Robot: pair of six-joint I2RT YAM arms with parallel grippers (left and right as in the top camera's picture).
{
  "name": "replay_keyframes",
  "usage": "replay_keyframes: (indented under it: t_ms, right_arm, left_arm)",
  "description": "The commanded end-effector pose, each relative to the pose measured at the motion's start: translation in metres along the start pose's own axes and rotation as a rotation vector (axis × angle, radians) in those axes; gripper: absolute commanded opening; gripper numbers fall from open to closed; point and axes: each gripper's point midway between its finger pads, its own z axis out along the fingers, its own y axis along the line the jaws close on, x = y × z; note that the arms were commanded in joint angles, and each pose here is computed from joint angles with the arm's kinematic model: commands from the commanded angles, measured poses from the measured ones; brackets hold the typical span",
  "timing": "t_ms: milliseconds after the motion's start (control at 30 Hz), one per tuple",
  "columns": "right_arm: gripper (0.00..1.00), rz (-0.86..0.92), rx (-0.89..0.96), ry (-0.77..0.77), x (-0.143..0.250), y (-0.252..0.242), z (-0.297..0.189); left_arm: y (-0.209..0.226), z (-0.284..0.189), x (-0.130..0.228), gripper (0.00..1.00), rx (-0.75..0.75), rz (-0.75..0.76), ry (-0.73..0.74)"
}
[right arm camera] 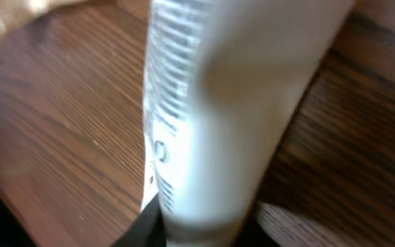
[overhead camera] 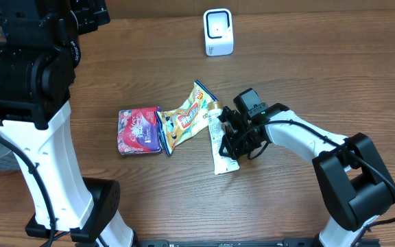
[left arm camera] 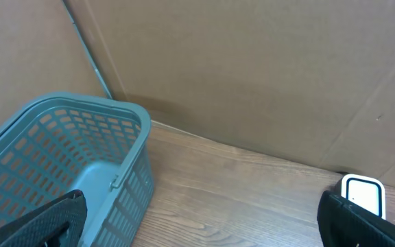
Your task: Scan the item barcode
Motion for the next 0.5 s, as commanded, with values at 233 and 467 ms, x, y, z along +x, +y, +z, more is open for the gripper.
replay_keyframes:
  t_ms: [233, 467]
  right_arm:
    - [0.04, -0.005, -0.019, -0.017, -0.003, 0.001, 0.002]
    - [0.04, -0.035, -0.345, -0.042, -0.01, 0.038, -0.021]
  left_arm:
    - [0.003, 0.007, 0.001, 1.0, -0.023, 0.017, 0.008]
    - [0.003, 0.007, 0.001, 1.0, -0.023, 0.017, 0.008]
